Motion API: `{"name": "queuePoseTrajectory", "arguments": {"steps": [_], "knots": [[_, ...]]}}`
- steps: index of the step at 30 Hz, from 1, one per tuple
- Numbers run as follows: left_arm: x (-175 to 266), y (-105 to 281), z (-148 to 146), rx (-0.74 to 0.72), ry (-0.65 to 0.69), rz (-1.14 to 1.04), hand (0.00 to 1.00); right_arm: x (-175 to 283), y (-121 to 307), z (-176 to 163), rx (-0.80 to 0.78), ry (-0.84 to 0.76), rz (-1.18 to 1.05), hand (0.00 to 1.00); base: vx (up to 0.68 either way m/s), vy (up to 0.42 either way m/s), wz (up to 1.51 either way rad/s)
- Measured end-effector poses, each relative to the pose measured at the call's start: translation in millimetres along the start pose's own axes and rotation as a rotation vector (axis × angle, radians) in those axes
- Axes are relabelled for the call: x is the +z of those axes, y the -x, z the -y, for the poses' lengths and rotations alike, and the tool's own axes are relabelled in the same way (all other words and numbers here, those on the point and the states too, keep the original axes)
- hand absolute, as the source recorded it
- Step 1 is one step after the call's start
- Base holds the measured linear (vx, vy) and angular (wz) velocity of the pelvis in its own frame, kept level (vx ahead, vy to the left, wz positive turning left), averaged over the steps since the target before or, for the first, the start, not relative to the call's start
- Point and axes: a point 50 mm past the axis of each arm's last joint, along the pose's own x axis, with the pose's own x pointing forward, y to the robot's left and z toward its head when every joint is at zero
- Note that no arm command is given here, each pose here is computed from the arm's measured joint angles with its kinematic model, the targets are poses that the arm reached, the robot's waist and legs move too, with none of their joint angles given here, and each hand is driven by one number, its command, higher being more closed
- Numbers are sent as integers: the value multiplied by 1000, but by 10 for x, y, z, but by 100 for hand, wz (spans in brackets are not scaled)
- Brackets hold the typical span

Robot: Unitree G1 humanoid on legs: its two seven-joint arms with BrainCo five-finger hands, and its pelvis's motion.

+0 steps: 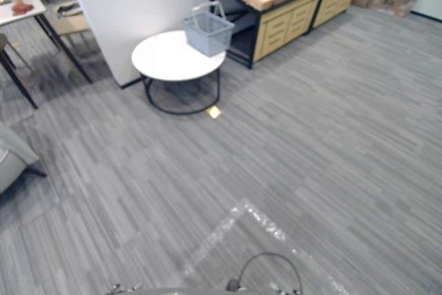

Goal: Pick vegetable in the basket

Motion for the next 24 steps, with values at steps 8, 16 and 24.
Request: {"name": "queuePoseTrajectory", "arguments": {"steps": [8, 16, 24], "knots": [[69, 5, -19, 63, 14, 66, 0, 8, 6, -21, -2, 2, 29, 0, 1, -3, 3], [100, -6, -44, 43, 82, 68, 0, 11, 5, -51, 11, 5, 30, 0, 1, 0, 0], [128, -15, -24, 15, 156, 69, 0, 20, 4, -54, 28, -66, 32, 0, -16, -15, -3]]}}
